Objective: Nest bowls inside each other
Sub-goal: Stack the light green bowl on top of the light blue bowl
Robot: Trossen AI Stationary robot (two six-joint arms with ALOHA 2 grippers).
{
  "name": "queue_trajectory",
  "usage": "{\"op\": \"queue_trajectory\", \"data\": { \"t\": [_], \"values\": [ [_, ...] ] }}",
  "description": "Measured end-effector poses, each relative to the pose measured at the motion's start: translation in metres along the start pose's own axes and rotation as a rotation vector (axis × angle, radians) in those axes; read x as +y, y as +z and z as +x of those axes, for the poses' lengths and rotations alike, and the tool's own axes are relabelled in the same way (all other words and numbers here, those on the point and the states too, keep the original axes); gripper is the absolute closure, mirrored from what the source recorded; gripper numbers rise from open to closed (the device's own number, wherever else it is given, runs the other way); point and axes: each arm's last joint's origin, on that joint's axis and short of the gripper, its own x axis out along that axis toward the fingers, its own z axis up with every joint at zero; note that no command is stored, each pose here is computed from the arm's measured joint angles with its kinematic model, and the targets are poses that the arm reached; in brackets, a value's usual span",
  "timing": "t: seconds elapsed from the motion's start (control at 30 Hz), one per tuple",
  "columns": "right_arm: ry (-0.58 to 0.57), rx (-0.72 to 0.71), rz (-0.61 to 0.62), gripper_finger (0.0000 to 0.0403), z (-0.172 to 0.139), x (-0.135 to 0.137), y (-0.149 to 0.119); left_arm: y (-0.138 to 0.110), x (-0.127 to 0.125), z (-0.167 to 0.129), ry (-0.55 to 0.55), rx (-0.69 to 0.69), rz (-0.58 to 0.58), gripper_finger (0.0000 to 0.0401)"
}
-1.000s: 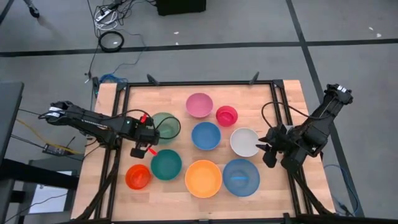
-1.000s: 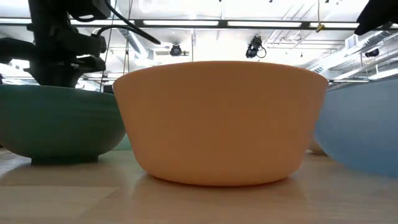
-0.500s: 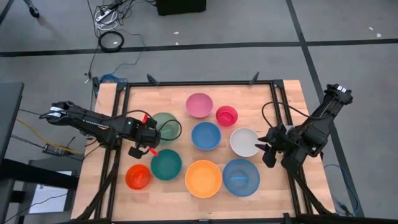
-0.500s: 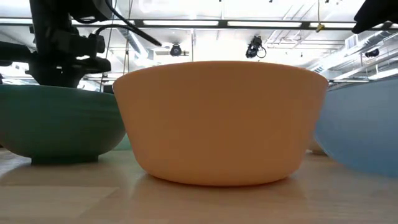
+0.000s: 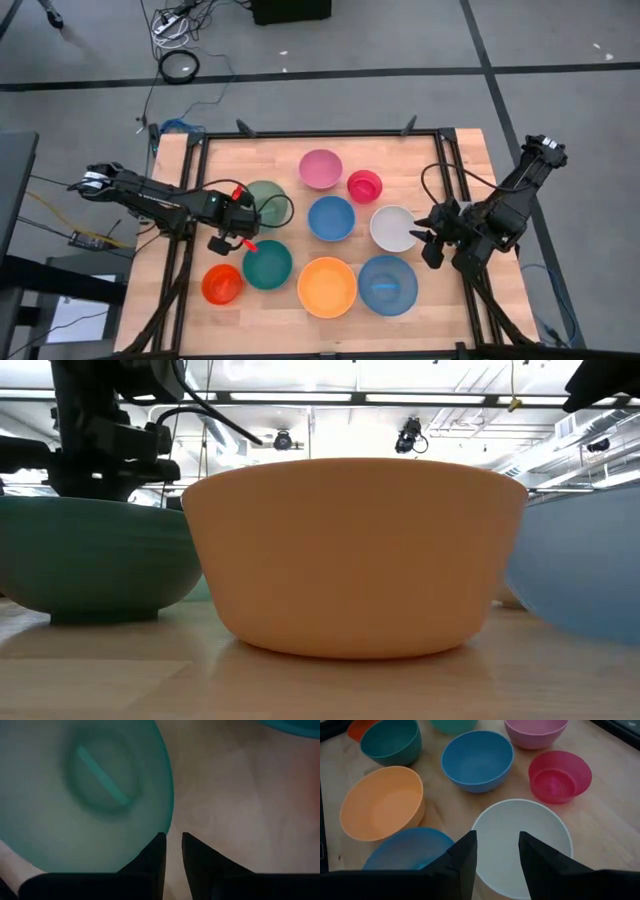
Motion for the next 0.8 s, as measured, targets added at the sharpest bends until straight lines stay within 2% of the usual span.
{"op": "queue_trajectory", "data": {
  "t": [0.37,0.8],
  "values": [
    [-0.006,-0.008,-0.002,0.0268,0.001,0.0,0.001,0.002,0.003,0.0,0.074,-0.004,-0.007,0.033],
    [-0.007,-0.007,-0.007,0.0268,0.001,0.0,0.001,0.012,0.002,0.015,0.044,0.044,0.019,0.033]
  ]
}}
